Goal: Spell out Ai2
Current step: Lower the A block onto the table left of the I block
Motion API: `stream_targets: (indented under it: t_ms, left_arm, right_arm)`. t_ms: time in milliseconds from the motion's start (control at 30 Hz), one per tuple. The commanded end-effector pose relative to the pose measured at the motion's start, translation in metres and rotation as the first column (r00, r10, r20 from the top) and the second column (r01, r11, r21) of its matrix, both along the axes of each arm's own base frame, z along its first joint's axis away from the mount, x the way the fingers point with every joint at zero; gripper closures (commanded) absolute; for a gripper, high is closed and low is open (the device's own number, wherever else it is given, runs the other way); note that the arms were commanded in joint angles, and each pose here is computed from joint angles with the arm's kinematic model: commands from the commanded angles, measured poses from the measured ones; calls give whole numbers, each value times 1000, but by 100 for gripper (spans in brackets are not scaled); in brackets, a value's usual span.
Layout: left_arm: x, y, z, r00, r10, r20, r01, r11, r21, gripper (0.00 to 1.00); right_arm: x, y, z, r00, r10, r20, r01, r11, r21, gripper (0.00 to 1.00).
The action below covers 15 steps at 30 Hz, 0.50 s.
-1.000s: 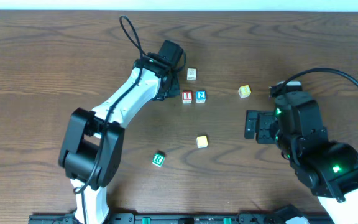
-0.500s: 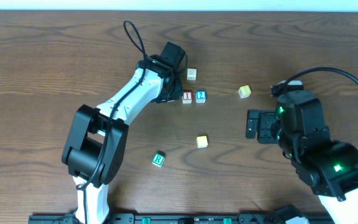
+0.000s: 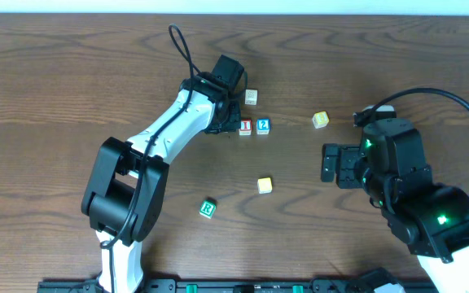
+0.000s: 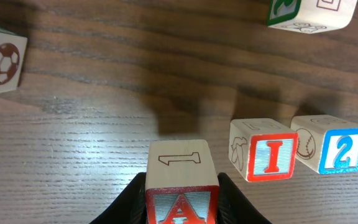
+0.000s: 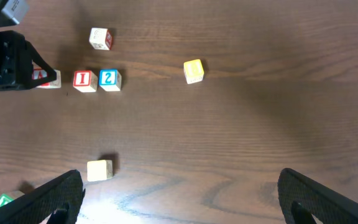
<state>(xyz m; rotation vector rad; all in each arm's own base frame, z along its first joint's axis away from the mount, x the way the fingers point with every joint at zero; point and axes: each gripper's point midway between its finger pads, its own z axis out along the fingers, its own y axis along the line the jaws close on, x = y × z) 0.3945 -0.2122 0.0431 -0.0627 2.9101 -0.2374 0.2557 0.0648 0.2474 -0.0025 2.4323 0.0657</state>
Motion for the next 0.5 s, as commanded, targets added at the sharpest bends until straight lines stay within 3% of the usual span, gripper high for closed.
stream_targets:
  t_ms: [0, 467]
  left_arm:
    - [9, 4, 0, 999, -14, 29, 13, 999, 31, 95]
    - [13, -7, -7, 1000, -29, 6, 29, 999, 17, 95]
  right_arm:
    - [2, -1, 7, 1000, 3, 17, -3, 1000, 1, 1]
    - [2, -1, 7, 1000, 3, 16, -3, 1000, 1, 1]
